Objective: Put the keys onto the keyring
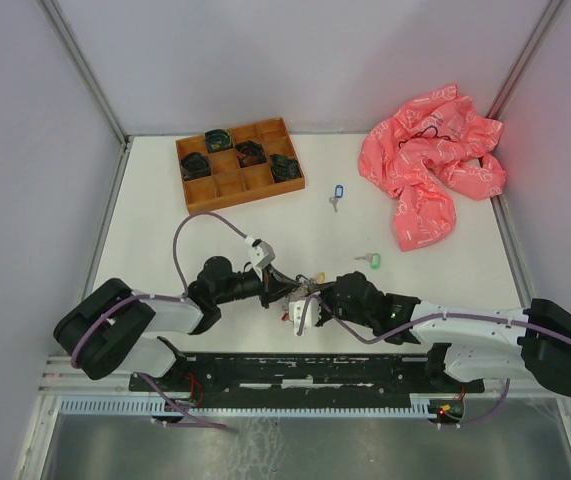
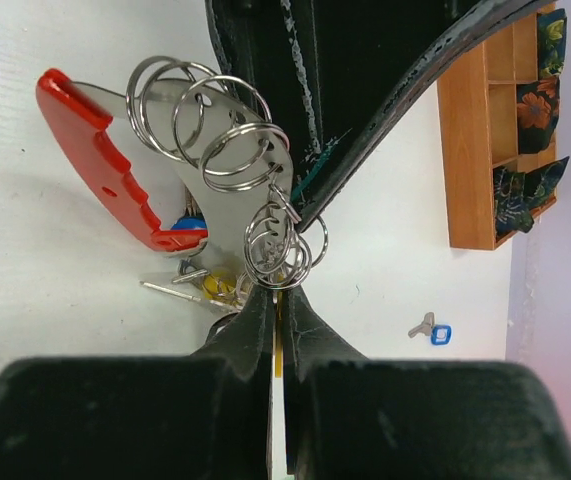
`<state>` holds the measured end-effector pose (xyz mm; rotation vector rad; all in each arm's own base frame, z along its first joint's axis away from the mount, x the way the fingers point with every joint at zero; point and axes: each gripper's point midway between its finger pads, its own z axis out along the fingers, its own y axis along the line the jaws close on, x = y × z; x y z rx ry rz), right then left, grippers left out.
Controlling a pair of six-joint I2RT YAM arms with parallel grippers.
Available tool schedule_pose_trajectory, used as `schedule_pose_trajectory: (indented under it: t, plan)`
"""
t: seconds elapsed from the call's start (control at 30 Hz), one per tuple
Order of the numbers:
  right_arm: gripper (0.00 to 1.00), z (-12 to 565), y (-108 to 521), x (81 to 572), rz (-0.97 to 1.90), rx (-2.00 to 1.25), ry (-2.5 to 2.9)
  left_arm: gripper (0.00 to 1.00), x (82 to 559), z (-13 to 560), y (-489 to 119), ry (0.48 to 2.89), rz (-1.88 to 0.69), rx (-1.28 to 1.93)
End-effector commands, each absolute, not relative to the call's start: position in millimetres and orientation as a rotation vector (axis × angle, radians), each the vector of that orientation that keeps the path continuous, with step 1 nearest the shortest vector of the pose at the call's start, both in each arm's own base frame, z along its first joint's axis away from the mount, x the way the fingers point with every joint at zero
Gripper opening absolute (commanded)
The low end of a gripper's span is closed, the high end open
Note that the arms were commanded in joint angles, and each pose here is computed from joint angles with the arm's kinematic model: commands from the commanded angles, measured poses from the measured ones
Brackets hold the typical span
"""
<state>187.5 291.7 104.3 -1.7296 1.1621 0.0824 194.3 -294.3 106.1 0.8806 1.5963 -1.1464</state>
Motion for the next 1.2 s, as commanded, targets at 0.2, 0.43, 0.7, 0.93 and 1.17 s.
schedule_pose_trajectory:
  t: [0.2,0.43,0.7,0.93,1.17]
  plan:
    - [0.1,115,303,188,0.144,-1.61,1.198,0.03,224,135,-282,1.547,-0.996,0.641]
    - [0.29,115,296,188,0.195,-1.492,1.322,0.03,240,129,-272,1.546,-0.777,0.79]
    - [0.58,134,267,216,0.118,-1.128,1.529,0.03,250,107,-273,1.586,-0.628,0.995]
    - [0.89,141,210,246,0.118,-0.618,1.852,0.03,266,88,-297,1.663,-0.624,1.073]
    - [1.0,143,159,258,0.018,-0.277,2.02,0.06,265,57,-331,1.757,-0.588,1.209]
